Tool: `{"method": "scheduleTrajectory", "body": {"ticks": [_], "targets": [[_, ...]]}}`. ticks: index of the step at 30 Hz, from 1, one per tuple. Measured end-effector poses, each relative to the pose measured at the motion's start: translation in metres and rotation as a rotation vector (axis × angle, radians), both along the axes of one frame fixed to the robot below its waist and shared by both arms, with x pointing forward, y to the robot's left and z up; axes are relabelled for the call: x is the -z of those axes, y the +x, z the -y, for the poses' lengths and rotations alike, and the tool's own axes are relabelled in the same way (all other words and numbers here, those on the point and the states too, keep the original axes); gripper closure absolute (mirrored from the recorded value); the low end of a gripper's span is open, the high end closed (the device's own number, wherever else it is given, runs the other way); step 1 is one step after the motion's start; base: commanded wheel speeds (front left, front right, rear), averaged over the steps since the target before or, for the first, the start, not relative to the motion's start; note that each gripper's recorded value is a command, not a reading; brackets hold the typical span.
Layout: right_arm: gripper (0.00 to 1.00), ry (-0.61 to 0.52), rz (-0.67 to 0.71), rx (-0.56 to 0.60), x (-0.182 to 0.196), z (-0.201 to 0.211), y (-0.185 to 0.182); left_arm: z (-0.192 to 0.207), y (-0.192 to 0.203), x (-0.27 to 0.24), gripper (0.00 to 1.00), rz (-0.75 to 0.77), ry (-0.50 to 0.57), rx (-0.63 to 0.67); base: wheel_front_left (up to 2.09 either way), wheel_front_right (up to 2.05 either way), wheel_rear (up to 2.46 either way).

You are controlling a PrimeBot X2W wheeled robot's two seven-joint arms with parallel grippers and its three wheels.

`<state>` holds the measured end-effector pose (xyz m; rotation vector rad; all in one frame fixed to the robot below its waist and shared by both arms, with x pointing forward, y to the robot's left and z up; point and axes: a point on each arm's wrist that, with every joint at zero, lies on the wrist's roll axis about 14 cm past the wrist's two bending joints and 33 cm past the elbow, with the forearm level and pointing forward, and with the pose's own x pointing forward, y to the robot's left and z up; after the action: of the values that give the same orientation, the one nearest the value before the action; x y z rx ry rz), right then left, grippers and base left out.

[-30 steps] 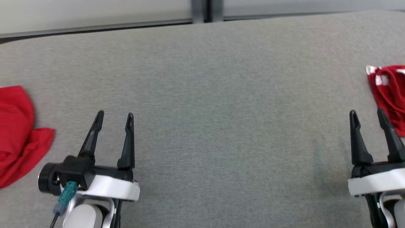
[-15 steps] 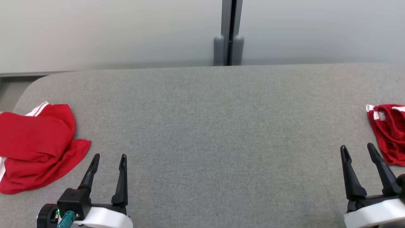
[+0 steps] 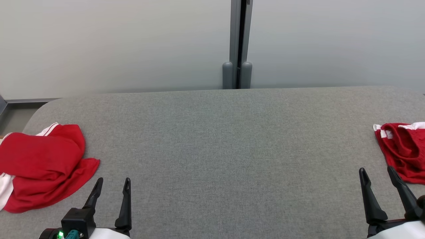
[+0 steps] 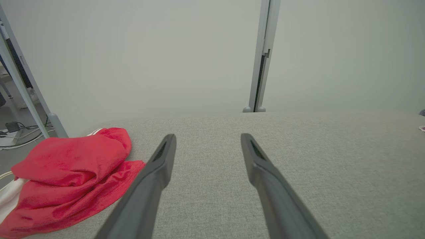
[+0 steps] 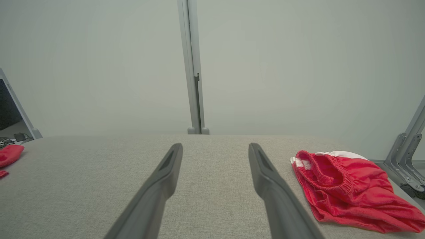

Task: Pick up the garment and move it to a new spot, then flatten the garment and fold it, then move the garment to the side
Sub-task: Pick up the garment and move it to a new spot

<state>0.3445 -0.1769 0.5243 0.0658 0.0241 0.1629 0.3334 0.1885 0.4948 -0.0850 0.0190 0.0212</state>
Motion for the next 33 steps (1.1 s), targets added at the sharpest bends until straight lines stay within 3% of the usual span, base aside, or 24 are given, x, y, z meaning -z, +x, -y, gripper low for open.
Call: {"method": "scheduleTrajectory", "body": {"ticks": [22,33], "targets": [[0.0,-0.005,0.006,-0.004,-0.004,-0.001,-0.002,0.001,0.0,-0.001,0.0,-0.003,0.006,0.008,0.0,0.0,0.0],[0.0,0.002,-0.002,-0.081,-0.002,-0.028,0.015,-0.02,0.001,-0.011,0.0,0.032,-0.019,-0.065,0.0,0.0,0.0]]}}
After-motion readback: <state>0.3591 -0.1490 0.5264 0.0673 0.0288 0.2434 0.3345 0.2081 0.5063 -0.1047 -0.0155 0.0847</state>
